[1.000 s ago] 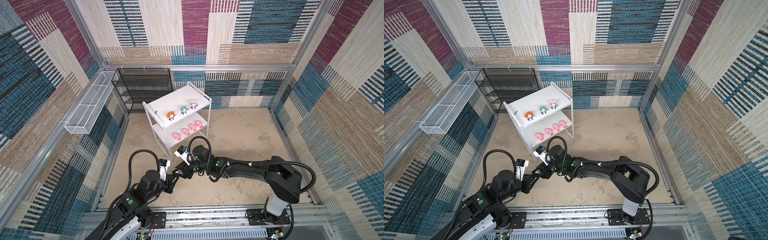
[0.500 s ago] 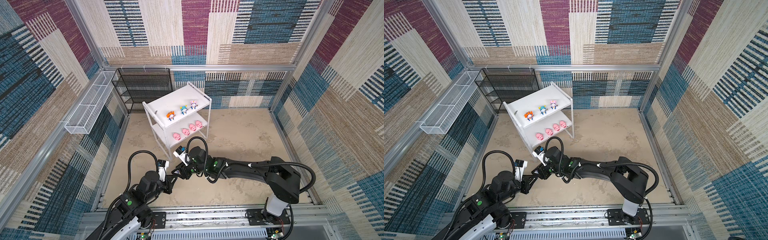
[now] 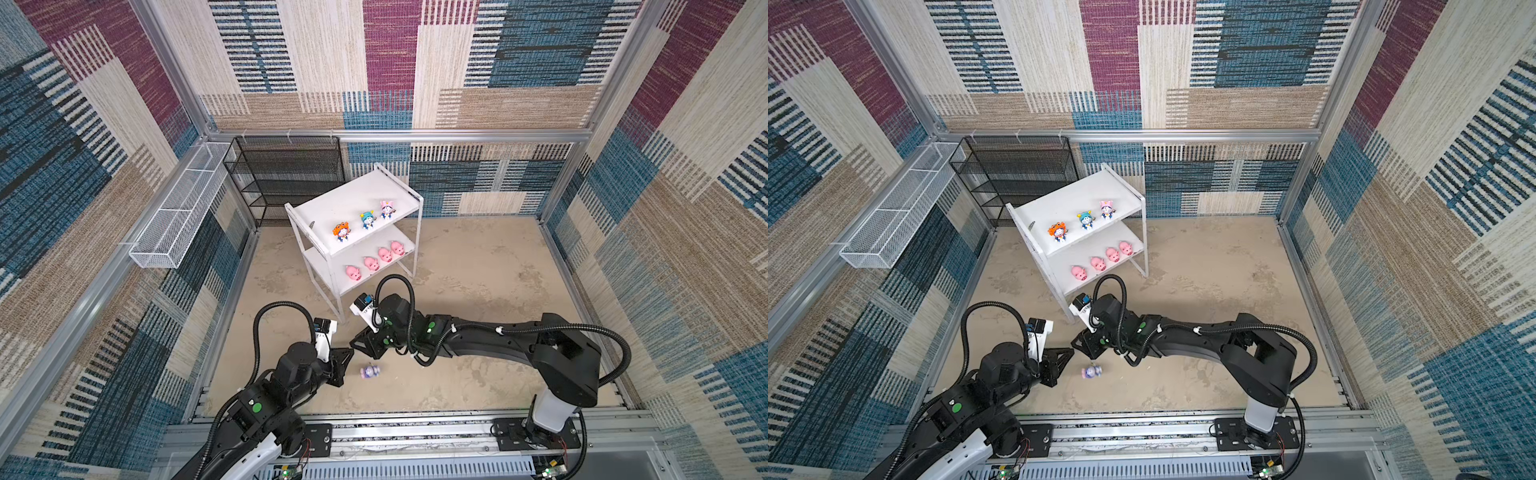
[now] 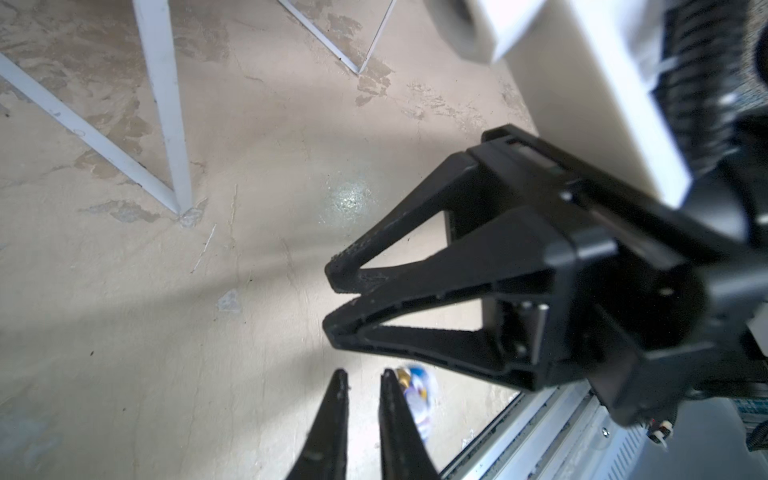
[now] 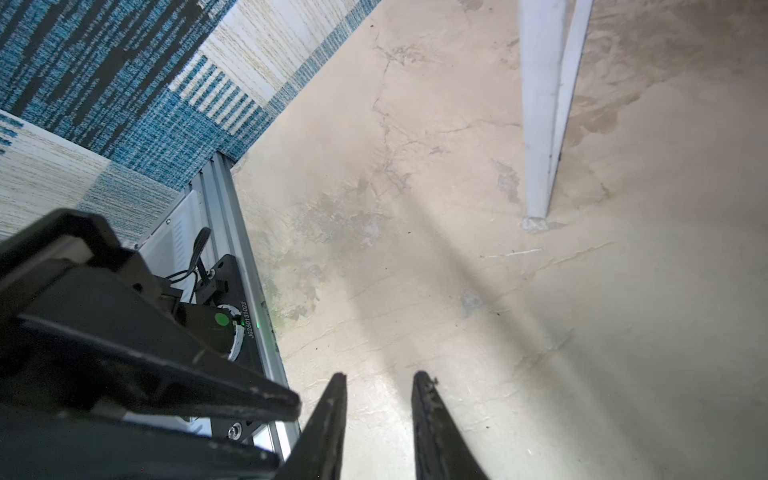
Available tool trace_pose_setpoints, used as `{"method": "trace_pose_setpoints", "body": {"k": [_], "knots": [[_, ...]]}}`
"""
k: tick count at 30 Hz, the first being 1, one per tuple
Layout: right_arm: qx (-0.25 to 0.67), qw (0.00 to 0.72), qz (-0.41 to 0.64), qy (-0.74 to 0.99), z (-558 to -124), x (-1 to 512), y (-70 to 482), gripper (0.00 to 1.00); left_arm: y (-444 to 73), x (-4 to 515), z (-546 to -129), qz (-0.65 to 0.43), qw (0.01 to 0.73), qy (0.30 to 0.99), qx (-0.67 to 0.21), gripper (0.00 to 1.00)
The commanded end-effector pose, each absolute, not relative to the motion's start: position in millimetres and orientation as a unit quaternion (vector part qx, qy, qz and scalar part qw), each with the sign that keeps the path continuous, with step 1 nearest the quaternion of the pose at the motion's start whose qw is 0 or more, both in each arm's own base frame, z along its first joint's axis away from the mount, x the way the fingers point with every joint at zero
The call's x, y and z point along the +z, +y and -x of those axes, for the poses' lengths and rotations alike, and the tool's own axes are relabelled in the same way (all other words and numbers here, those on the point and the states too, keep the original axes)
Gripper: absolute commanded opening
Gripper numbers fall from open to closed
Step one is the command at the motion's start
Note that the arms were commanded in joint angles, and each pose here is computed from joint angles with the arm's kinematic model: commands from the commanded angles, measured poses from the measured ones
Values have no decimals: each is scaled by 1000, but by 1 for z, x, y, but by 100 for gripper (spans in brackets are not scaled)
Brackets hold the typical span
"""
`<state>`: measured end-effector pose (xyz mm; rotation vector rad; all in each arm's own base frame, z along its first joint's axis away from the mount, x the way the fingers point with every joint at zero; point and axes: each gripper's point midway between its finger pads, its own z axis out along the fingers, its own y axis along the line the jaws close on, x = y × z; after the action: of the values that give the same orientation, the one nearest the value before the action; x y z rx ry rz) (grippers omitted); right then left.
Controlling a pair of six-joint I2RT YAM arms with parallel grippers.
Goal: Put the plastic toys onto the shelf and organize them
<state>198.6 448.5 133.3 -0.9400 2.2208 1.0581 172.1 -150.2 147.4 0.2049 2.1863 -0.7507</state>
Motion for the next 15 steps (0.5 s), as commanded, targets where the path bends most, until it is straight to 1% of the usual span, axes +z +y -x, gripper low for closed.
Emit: {"method": "trace_pose_setpoints", "body": {"k": [1,3,5,8,12,13,15], "knots": [[402,255,345,809,-197,143,453,29,-154,159,-176,-92,419,851,-304,14],[403,254,344,809,-197,142,453,30,-154,159,-176,-92,419,851,-304,14],[396,258,340,813,-198,138,449,37,-154,159,-176,-91,419,851,-303,14],[380,264,333,822,-199,133,439,43,-152,157,-175,-89,416,854,-301,16],[358,265,318,837,-196,121,410,49,-148,156,-177,-78,419,856,-292,23],[353,263,315,841,-194,117,402,51,-147,156,-177,-75,420,856,-291,27],[344,251,311,849,-185,109,386,54,-146,157,-178,-71,421,857,-290,36]]}}
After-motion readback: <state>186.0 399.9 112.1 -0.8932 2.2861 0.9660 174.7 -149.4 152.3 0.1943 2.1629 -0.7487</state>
